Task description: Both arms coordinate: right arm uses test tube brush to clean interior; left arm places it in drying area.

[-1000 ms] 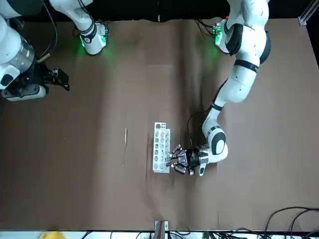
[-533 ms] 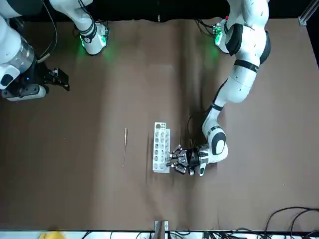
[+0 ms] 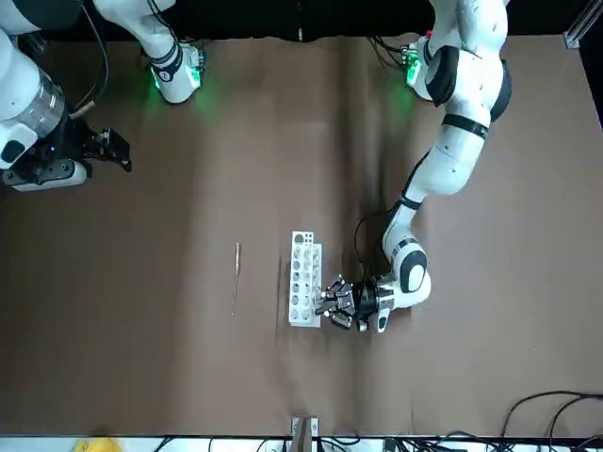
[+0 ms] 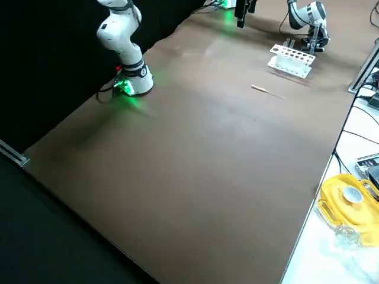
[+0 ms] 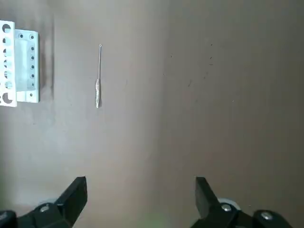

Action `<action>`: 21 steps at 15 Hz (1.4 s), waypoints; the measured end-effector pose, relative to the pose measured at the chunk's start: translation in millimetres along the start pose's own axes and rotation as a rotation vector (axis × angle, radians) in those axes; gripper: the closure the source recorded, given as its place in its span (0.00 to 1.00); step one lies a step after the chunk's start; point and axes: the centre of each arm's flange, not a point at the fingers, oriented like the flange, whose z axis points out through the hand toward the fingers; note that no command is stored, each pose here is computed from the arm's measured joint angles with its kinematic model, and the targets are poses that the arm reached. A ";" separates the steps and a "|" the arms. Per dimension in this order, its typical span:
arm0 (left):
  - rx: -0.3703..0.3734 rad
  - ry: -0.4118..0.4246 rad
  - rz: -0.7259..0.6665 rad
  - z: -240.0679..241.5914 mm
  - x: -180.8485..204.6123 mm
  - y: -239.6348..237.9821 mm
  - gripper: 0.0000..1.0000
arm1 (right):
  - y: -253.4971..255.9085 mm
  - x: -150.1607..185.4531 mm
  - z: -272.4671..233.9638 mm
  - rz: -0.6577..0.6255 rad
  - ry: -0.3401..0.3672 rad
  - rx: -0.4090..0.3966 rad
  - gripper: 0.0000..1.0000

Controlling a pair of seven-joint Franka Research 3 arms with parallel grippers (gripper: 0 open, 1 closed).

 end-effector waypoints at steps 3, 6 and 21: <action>0.002 0.001 0.003 1.1 2.2 -2.2 0.77 | 0.0 0.0 0.0 0.000 0.000 0.000 0.00; 0.004 0.002 0.006 1.7 4.2 -3.9 0.77 | 0.5 0.1 -0.1 0.001 0.000 0.000 0.00; 0.004 0.004 -0.016 0.6 7.2 -5.1 0.10 | 0.5 0.1 -0.1 0.001 0.000 0.000 0.00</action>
